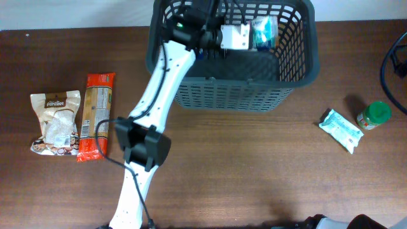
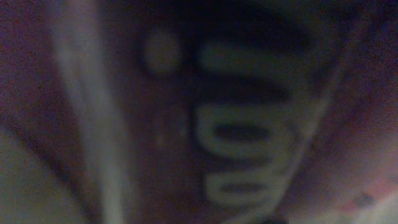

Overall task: Pack container
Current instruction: 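Carry the tissue box into the basket and release it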

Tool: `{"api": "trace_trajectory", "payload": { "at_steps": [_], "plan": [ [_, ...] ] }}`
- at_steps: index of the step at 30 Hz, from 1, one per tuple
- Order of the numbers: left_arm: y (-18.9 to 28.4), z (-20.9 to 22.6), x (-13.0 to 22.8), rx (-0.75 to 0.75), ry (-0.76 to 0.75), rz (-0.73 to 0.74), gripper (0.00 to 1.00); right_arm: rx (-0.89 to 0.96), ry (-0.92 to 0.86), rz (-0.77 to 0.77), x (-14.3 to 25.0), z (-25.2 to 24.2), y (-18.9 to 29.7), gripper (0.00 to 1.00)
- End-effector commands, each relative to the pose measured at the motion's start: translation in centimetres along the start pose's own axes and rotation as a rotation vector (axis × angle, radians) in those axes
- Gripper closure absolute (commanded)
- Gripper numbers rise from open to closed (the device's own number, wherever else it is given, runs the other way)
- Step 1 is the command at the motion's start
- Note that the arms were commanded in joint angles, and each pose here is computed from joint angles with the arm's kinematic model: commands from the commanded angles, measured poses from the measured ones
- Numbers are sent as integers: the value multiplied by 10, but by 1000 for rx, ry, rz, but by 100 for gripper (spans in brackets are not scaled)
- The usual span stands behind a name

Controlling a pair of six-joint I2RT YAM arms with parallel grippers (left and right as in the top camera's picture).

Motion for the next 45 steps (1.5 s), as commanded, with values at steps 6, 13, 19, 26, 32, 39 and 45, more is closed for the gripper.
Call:
{"api": "trace_trajectory", "payload": {
  "at_steps": [6,13,19,26,32,39,45],
  "plan": [
    [-40,4,41,-26,29,128,98,4,5,-8,-2,-1,2,1],
    [-52,21,46,-92,85,97,98,4,5,-8,-2,-1,2,1],
    [-69,22,62,-93,96,107,98,4,5,-8,-2,-1,2,1],
    [-69,28,60,-119,157,85,71,4,5,-8,-2,-1,2,1],
    [-27,44,30,-145,379,-36,1,4,5,-8,-2,-1,2,1],
    [79,67,-14,-245,480,-147,1,4,5,-8,-2,-1,2,1],
    [187,53,-21,-310,515,-118,1,4,5,-8,-2,-1,2,1]
  ]
}}
Point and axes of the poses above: each gripper's point midway between its finger pads, its own y axis back along the fingers, its own z axis along the line the jaws close on, x = y × z, the point moved 2 cm from there along y, back along the fingers, and after that the axes turned 11 degrees about y, right-handed, at the moved point
